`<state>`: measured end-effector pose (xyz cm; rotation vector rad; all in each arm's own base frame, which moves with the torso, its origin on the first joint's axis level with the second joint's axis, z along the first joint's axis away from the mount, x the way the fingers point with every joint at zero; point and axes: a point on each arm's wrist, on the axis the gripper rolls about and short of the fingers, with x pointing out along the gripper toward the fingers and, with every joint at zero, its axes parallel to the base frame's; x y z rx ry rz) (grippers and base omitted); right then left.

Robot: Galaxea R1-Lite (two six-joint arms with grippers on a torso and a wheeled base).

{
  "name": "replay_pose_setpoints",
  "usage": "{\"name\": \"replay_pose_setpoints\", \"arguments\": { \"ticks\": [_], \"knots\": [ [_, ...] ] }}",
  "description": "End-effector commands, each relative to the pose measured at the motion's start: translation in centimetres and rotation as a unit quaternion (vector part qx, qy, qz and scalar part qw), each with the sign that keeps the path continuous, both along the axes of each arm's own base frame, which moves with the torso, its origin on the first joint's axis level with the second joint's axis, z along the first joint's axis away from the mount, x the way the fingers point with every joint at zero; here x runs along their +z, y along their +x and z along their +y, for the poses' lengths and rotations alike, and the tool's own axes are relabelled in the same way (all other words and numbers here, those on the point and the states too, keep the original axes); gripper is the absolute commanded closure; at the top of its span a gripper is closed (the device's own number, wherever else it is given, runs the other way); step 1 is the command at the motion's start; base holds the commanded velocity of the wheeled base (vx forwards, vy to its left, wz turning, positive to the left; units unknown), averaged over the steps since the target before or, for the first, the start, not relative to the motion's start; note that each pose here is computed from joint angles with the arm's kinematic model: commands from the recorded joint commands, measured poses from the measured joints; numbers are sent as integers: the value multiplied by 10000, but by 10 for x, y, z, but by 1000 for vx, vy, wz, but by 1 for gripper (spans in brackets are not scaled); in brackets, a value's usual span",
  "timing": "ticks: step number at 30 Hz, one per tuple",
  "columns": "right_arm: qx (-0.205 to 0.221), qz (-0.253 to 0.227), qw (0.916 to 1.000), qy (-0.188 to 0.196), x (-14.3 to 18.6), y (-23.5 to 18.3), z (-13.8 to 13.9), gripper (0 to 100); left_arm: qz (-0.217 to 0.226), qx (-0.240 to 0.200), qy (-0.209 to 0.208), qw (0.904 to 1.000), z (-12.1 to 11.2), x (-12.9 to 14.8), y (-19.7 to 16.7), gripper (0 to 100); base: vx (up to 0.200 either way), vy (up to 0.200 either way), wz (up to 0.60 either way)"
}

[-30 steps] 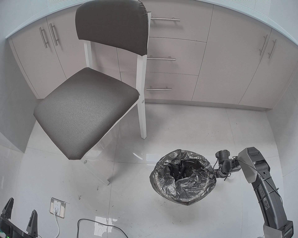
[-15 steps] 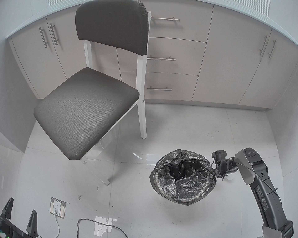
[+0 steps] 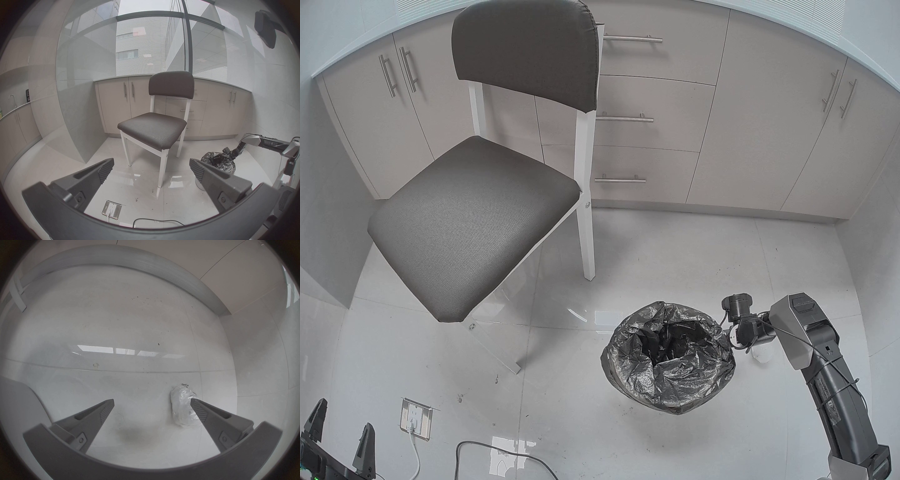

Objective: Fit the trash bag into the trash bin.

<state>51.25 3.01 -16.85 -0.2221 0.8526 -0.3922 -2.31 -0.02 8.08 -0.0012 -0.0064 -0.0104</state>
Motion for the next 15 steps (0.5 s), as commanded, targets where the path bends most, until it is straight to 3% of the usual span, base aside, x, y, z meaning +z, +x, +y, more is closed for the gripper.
{"name": "replay_pose_setpoints", "arguments": {
  "ticks": [1,5,9,15],
  "knots": [
    [-69,-52,10000,-20,7,3,-10,0,24,-2,-1,10000,0,-5,0,0,0,0,0],
    [-109,46,9999,-66,4,2,-24,0,24,-2,-1,10000,0,-5,0,0,0,0,0],
    [204,469,9985,-190,-20,-6,-39,0,24,-2,-1,10000,0,-5,0,0,0,0,0],
    [346,565,9976,-178,-21,-6,-49,0,17,-2,-1,10000,0,-5,0,0,0,0,0]
  ]
}}
